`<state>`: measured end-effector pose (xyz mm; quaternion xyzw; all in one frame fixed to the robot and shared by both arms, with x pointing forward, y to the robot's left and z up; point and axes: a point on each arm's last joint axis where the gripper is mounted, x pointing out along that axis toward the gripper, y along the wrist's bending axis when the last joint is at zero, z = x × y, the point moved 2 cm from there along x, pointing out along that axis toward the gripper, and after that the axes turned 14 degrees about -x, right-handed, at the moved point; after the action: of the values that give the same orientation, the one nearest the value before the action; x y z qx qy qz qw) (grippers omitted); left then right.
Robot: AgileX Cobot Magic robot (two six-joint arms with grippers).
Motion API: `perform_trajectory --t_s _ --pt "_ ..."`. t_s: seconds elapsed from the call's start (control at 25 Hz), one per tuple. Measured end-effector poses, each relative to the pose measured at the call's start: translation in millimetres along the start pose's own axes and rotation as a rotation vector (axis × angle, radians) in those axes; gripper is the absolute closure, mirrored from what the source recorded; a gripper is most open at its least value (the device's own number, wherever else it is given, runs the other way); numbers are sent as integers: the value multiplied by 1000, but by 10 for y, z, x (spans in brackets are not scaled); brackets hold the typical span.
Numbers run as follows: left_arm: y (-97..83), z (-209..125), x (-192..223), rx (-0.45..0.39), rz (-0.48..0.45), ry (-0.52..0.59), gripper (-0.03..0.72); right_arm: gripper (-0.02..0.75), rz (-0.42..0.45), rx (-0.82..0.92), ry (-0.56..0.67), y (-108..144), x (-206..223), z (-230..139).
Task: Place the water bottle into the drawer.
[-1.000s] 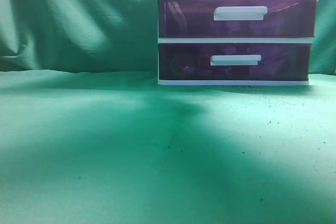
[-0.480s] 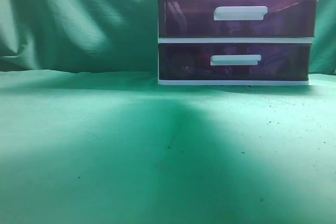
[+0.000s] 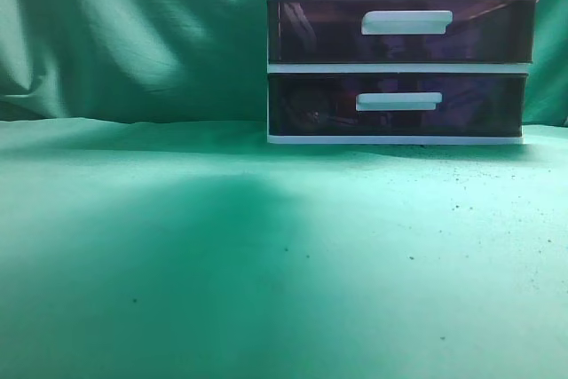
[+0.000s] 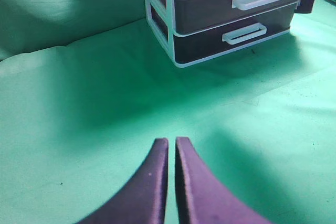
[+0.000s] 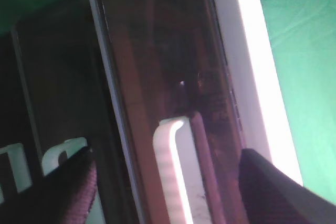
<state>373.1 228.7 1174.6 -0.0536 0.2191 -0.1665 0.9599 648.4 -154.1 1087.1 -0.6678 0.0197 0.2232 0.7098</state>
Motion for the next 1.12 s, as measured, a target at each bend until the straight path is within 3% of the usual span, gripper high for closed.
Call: perform_trajectory --t_s 0.2,0.28,0.4,0.52,0.68,0.88,1.12 --pt "0 0 0 0 0 0 688 231 36 89 39 -198 -422 169" --pt "-1 1 -11 -4 -5 -3 688 362 93 154 87 -235 -664 232" --pt "-10 14 -61 -23 -31 -23 688 620 163 249 142 -265 -1028 327" --pt "9 -77 -237 -69 -124 -105 688 738 207 398 205 -293 -1378 336" --pt "116 -374 -435 -115 -208 -182 688 738 208 640 188 -413 -1900 301" --pt "286 -848 -574 -154 -268 -242 688 738 237 790 -16 -494 -2553 380" --pt "420 -1299 -635 -205 -343 -324 688 738 328 865 -208 -86 -3045 417"
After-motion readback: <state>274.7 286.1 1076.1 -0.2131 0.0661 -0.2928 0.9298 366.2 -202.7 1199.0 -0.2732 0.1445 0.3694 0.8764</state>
